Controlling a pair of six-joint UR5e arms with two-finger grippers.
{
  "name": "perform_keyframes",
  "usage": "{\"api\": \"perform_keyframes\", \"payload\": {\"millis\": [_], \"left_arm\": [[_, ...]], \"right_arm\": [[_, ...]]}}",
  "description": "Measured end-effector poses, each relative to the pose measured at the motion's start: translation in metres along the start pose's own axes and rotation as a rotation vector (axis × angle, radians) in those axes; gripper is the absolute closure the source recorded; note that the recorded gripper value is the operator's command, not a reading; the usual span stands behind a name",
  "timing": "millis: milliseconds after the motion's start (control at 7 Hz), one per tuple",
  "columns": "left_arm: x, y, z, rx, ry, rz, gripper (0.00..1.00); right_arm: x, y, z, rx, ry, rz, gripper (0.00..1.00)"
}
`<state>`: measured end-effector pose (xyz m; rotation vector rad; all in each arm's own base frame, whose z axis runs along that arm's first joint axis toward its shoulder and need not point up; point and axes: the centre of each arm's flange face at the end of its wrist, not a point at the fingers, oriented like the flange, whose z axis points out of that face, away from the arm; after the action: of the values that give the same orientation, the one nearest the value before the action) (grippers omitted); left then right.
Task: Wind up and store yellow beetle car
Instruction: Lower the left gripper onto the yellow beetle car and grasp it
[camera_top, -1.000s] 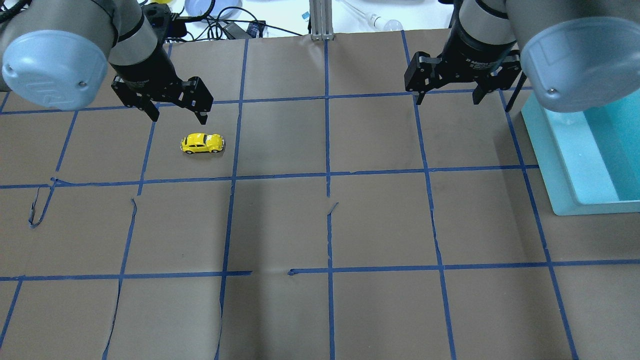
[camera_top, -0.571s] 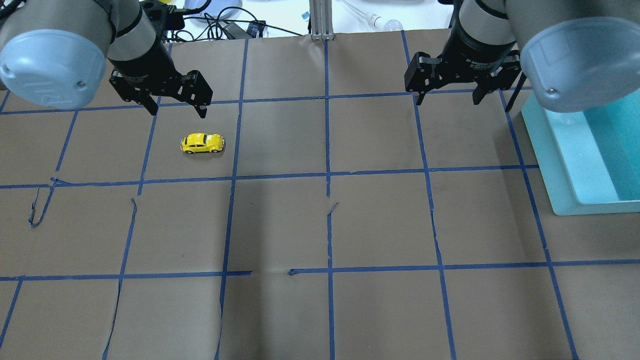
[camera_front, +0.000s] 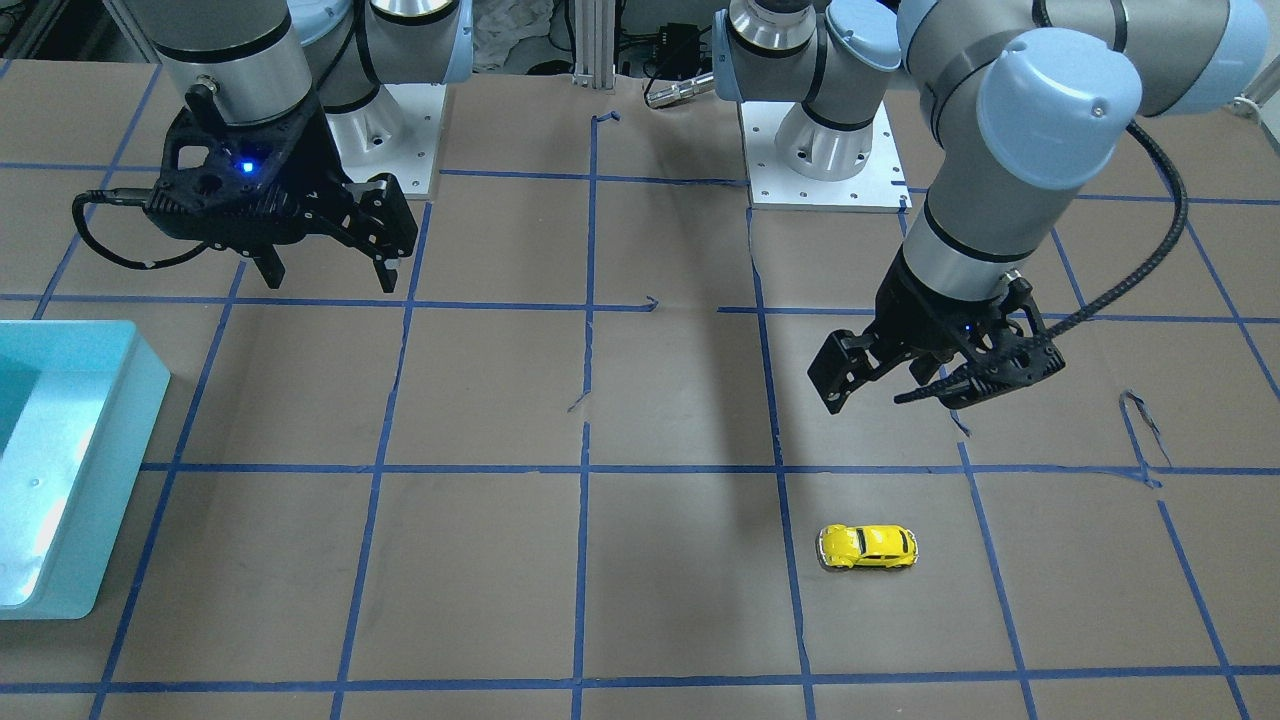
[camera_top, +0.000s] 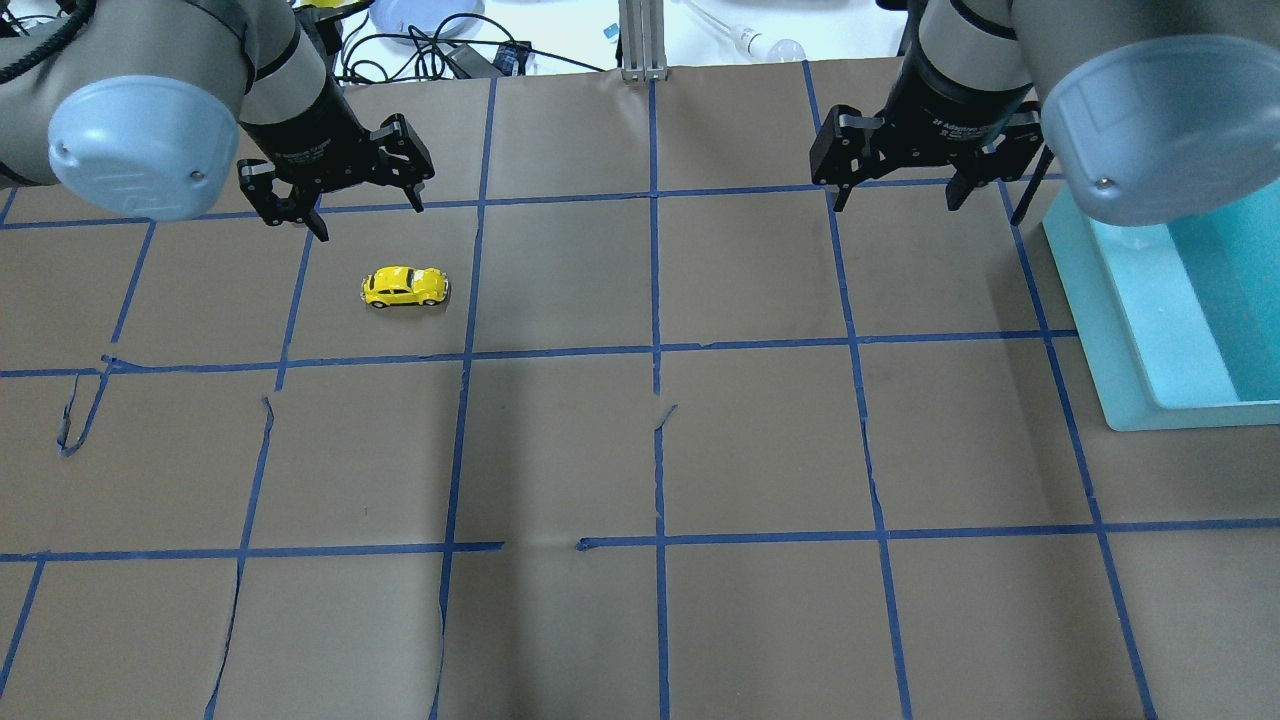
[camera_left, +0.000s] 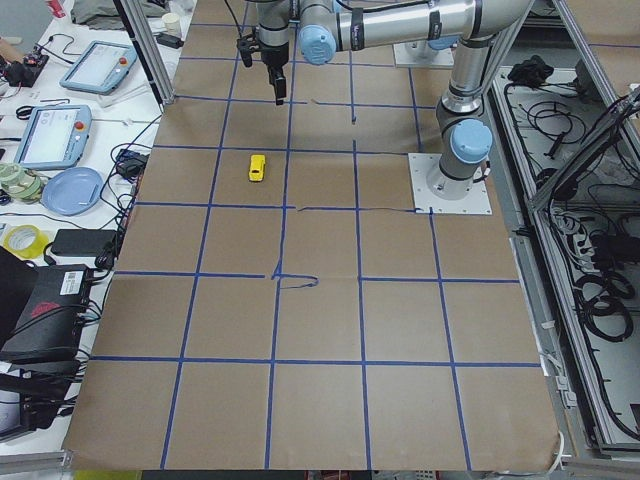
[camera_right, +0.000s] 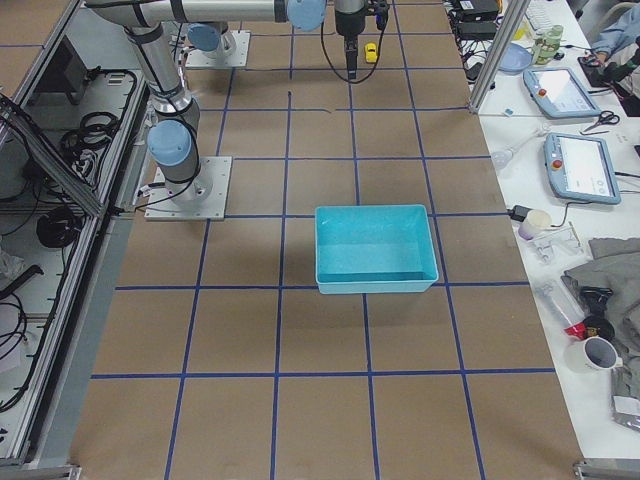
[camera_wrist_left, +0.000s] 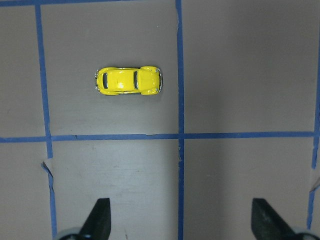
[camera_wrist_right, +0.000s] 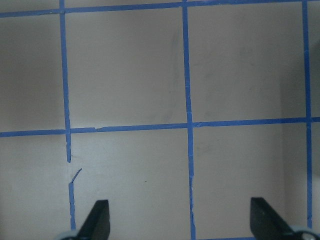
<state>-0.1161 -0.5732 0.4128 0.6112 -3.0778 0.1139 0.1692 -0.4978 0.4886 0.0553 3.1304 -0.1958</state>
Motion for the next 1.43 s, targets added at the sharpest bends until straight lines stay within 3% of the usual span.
{"api": "perform_keyframes", "payload": {"millis": [714,1000,1429], "left_arm": [[-0.009,-0.044,0.094,0.023,-0.011,-0.486,0.0],[-0.026,-0.056,0.13,-0.004,-0.037,-0.698,0.0],[-0.029,-0.066,0.173,-0.036,-0.062,-0.92,0.0]], "right_arm": [[0.0,0.0,0.0,-0.001,0.0,0.0,0.0],[0.0,0.0,0.0,-0.001,0.0,0.0,0.0],[0.0,0.0,0.001,-0.003,0.0,0.0,0.0]]}}
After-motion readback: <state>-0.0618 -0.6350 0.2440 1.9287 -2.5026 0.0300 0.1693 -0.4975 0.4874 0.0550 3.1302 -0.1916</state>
